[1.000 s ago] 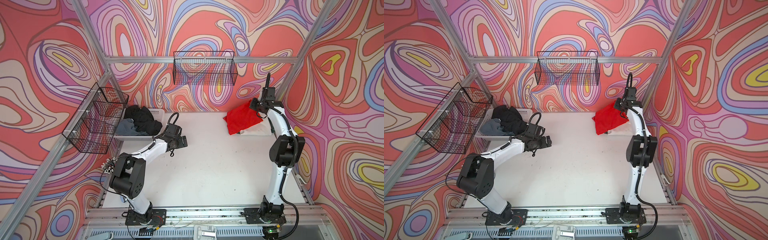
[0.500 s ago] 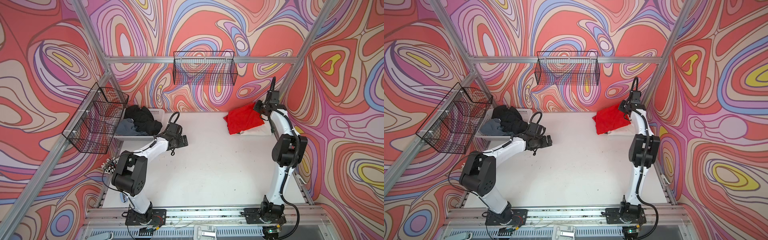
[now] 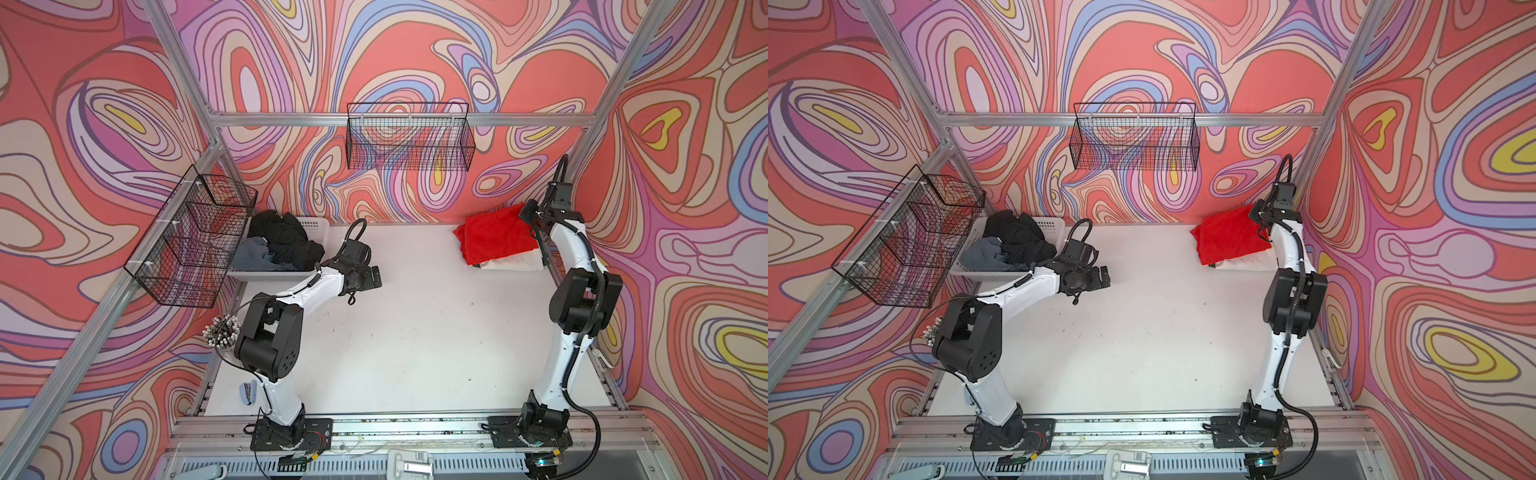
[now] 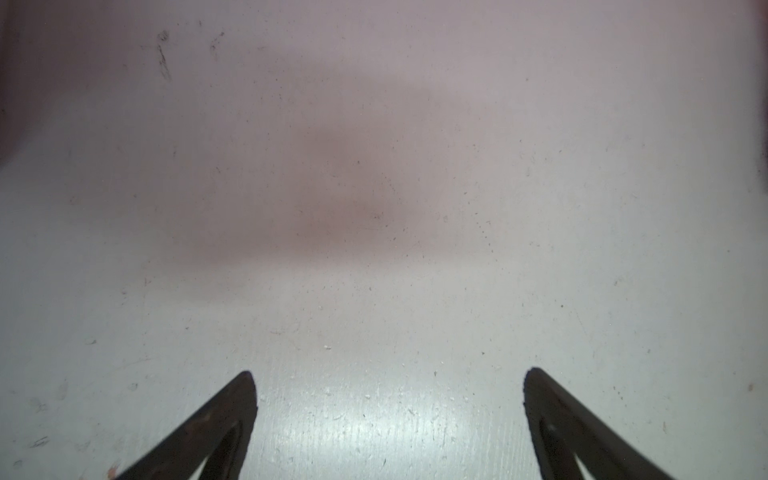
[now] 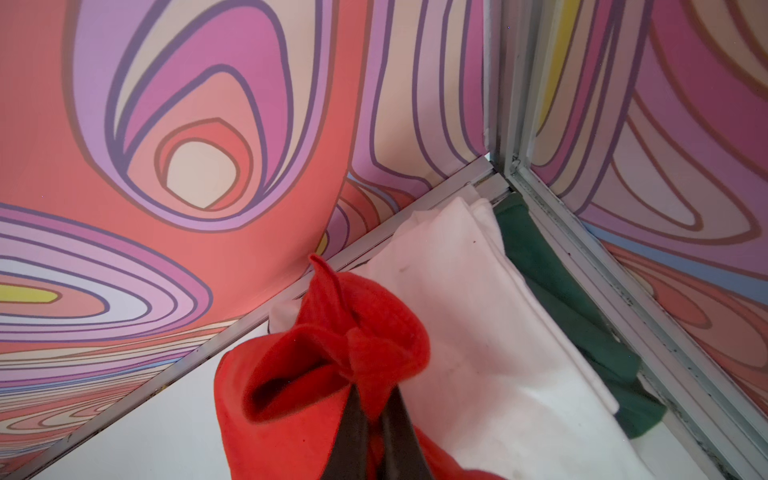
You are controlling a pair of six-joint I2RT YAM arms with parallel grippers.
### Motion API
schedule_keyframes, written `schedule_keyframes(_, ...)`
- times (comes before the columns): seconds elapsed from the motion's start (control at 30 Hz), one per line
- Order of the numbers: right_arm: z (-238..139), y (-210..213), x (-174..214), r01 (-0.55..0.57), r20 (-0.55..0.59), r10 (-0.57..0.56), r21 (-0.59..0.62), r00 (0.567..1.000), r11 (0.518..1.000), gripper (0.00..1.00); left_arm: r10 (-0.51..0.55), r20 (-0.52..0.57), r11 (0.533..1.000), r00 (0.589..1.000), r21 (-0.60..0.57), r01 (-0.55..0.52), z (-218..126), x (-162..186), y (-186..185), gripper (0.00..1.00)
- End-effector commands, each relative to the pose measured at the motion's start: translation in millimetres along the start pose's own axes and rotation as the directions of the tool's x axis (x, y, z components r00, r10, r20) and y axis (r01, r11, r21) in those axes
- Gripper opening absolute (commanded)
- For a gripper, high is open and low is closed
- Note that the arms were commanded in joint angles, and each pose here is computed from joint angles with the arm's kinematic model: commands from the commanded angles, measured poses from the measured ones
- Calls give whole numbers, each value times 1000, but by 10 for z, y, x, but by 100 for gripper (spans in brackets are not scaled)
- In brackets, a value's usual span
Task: Fold and stack the t-shirts
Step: 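Lower the red shirt onto the white shirt and open the right gripper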
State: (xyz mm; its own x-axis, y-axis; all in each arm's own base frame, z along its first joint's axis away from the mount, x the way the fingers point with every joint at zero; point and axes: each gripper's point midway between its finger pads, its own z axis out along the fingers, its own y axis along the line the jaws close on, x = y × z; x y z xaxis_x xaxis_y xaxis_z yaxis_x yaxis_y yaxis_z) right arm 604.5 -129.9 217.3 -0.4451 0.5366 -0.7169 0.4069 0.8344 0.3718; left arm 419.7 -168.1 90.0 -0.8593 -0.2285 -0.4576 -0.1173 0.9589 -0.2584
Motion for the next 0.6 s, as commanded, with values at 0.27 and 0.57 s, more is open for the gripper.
schedule_keyframes(0.27, -266, -302, -510, 29, 194, -69, 201, 979, 979, 0, 15, -47, 1000, 999, -19, -16, 64, 57, -63, 100)
schedule_keyframes(0.57, 28, -564, -388, 49, 162, -104, 313, 981, 948, 24, 22, -76, 999, 997, -30, -24, 101, 160, -58, 100)
